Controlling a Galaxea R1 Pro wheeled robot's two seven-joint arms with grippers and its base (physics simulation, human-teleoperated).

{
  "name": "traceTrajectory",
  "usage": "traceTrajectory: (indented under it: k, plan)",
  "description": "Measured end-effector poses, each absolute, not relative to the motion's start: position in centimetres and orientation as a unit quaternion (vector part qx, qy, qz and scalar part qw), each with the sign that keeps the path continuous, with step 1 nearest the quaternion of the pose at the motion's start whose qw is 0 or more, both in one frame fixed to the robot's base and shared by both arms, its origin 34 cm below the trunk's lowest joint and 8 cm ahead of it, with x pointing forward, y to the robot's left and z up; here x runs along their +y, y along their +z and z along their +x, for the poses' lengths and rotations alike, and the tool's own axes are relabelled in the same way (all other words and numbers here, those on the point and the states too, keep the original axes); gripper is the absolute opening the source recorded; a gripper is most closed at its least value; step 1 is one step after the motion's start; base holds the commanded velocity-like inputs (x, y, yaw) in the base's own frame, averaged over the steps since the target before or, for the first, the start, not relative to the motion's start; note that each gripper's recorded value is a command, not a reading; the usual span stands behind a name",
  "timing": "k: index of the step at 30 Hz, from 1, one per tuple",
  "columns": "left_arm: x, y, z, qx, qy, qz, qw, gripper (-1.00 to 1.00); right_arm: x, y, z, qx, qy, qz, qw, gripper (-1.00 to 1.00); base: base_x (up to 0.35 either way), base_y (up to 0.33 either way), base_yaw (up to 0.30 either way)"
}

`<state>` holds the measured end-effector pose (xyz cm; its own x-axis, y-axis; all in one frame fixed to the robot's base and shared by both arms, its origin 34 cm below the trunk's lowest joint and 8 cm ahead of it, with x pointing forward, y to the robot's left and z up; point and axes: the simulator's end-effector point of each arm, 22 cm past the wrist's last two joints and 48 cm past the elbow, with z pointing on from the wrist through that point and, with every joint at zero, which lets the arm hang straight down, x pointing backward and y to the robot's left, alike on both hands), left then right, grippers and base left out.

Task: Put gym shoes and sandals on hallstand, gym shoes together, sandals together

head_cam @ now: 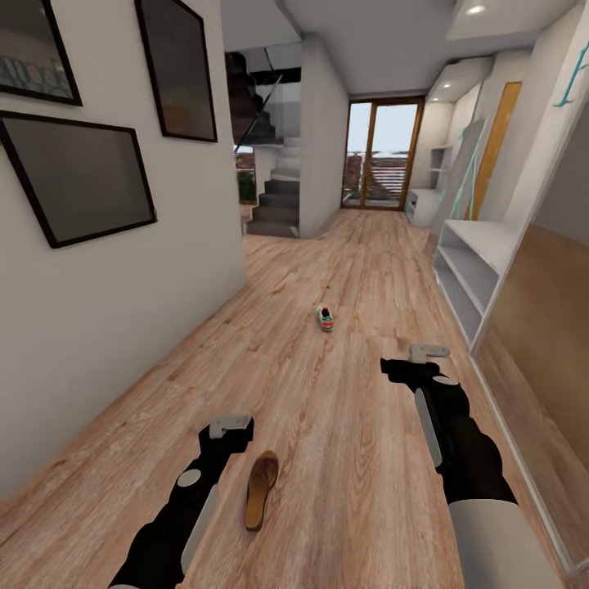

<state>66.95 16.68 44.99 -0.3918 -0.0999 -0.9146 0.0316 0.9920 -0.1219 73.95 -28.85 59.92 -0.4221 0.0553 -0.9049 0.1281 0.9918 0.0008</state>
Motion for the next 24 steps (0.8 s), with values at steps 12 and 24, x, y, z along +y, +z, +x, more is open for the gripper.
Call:
traceTrajectory:
  k: [12,24]
  plan:
    - [16.5,39.1,65.6,0.848,-0.058,-0.021,0.526,1.00,-28.9,55.3,74.4,0.860,-0.036,0.054,0.506,1.00,0.000,0.000,0.000]
    - [16.1,33.9,63.9,0.870,-0.059,-0.019,0.490,1.00,-28.9,50.6,74.6,0.877,-0.038,0.053,0.476,1.00,0.000,0.000,0.000]
